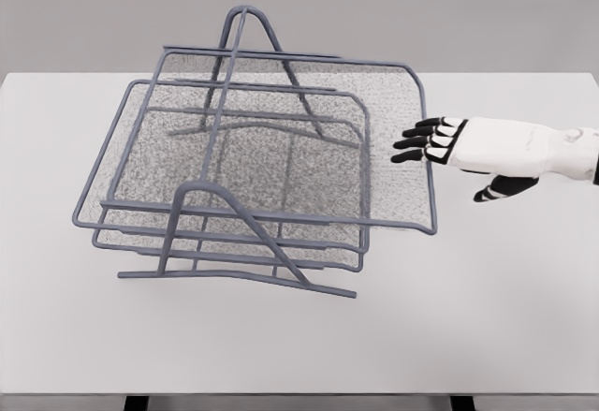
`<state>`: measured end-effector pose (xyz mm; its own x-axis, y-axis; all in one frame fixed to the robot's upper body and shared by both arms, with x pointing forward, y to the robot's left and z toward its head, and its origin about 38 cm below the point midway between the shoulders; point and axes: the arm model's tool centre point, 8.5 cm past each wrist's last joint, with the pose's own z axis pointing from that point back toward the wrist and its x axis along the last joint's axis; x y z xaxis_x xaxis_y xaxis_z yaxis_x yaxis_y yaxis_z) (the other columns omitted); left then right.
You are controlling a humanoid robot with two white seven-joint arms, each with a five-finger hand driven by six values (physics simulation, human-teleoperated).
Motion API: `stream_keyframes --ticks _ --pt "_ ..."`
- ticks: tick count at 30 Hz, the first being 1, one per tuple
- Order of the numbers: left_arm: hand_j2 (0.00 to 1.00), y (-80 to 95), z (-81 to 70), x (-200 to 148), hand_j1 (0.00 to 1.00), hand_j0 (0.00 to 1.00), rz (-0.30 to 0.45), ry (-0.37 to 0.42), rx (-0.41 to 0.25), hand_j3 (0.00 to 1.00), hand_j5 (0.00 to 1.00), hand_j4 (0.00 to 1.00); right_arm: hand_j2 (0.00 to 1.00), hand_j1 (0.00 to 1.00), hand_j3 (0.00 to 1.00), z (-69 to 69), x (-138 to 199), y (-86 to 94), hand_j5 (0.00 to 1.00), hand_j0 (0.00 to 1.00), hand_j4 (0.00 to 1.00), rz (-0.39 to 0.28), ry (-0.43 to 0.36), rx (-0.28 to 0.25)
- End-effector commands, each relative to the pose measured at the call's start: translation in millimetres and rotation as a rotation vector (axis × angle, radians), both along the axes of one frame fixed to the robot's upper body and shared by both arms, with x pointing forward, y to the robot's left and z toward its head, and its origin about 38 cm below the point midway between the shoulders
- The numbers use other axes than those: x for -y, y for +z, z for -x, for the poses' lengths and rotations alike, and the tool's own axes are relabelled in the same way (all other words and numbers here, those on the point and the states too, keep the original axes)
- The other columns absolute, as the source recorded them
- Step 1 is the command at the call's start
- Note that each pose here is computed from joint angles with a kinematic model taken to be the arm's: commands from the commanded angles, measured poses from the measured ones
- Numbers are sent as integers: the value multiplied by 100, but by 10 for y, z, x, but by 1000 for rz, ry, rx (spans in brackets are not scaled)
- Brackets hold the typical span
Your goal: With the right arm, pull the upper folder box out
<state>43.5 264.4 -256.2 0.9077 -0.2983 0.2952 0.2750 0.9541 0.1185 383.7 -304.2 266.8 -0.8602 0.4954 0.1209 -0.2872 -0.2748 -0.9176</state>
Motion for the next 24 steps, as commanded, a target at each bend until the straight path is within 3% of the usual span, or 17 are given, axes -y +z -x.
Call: stream_keyframes --ticks 1,24 --pt "100 0 2 0 100 100 0 1 -1 100 100 100 100 100 100 -15 121 -25 100 100 100 86 -26 26" --pt "100 0 -3 0 100 100 0 1 1 100 100 100 100 100 100 7 561 28 100 100 100 164 -123 1"
